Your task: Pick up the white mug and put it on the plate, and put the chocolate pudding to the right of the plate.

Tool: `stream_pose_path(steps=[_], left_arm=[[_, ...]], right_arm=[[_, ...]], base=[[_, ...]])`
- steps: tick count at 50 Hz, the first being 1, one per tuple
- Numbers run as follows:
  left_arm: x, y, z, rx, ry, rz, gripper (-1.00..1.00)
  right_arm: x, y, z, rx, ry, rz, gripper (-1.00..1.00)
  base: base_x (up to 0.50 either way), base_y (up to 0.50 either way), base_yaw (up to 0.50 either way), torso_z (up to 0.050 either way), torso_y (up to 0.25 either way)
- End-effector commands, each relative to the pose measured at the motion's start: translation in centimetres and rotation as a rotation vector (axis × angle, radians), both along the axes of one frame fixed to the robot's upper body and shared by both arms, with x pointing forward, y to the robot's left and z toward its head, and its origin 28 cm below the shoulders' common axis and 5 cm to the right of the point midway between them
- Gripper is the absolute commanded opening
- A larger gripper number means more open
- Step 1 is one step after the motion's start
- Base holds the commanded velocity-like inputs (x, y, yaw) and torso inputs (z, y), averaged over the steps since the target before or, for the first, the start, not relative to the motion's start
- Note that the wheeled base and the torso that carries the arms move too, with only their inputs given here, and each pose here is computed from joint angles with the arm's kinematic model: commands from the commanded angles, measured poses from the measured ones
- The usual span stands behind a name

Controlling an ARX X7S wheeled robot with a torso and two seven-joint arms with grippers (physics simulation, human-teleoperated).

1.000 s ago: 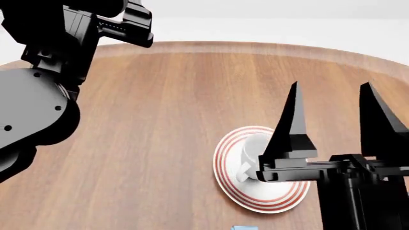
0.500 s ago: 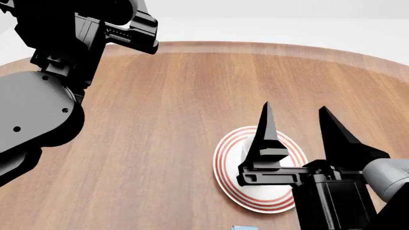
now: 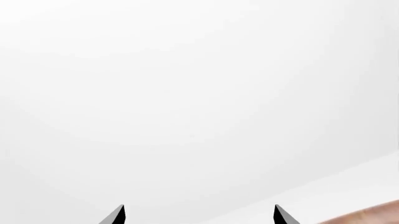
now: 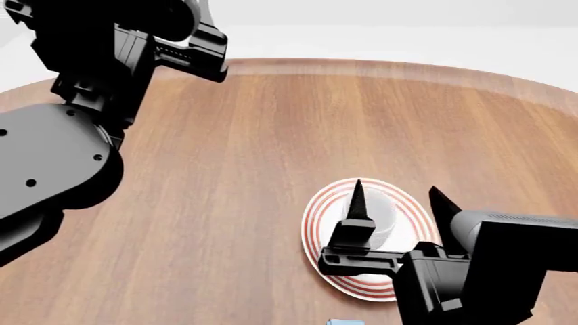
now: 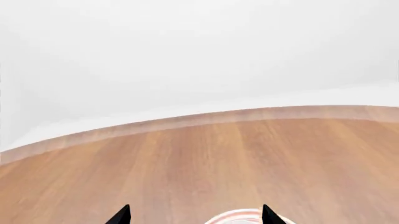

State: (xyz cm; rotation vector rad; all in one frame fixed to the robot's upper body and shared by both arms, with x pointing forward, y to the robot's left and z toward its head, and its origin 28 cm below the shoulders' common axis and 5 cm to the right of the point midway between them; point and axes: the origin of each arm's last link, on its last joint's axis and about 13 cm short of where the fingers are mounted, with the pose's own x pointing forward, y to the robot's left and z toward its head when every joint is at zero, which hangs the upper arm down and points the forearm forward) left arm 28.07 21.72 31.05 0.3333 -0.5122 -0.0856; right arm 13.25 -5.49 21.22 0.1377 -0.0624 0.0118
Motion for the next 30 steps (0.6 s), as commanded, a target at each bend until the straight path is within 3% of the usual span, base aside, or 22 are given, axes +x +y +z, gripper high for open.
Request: stream_pose_path(steps=[1, 21, 30], left_arm=[[0.0, -0.6, 0.6, -0.005, -0.019, -0.042, 1.0], [0.1, -0.7, 0.1, -0.003, -0.006, -0.043, 1.0], [0.0, -0.7, 0.1, -0.002, -0.004, -0.044, 1.0]], right_arm=[[-0.6, 0.2, 0.1, -0.022, 0.079, 0.027, 1.0], [-1.4, -1.7, -0.5, -0.081, 0.237, 0.008, 1.0], [-2.0, -1.3, -1.0, -0.092, 0.303, 0.069, 1.0]], base=[[0.0, 0.0, 0.0, 0.0, 0.0], [0.0, 0.0, 0.0, 0.0, 0.0], [0.0, 0.0, 0.0, 0.0, 0.0]])
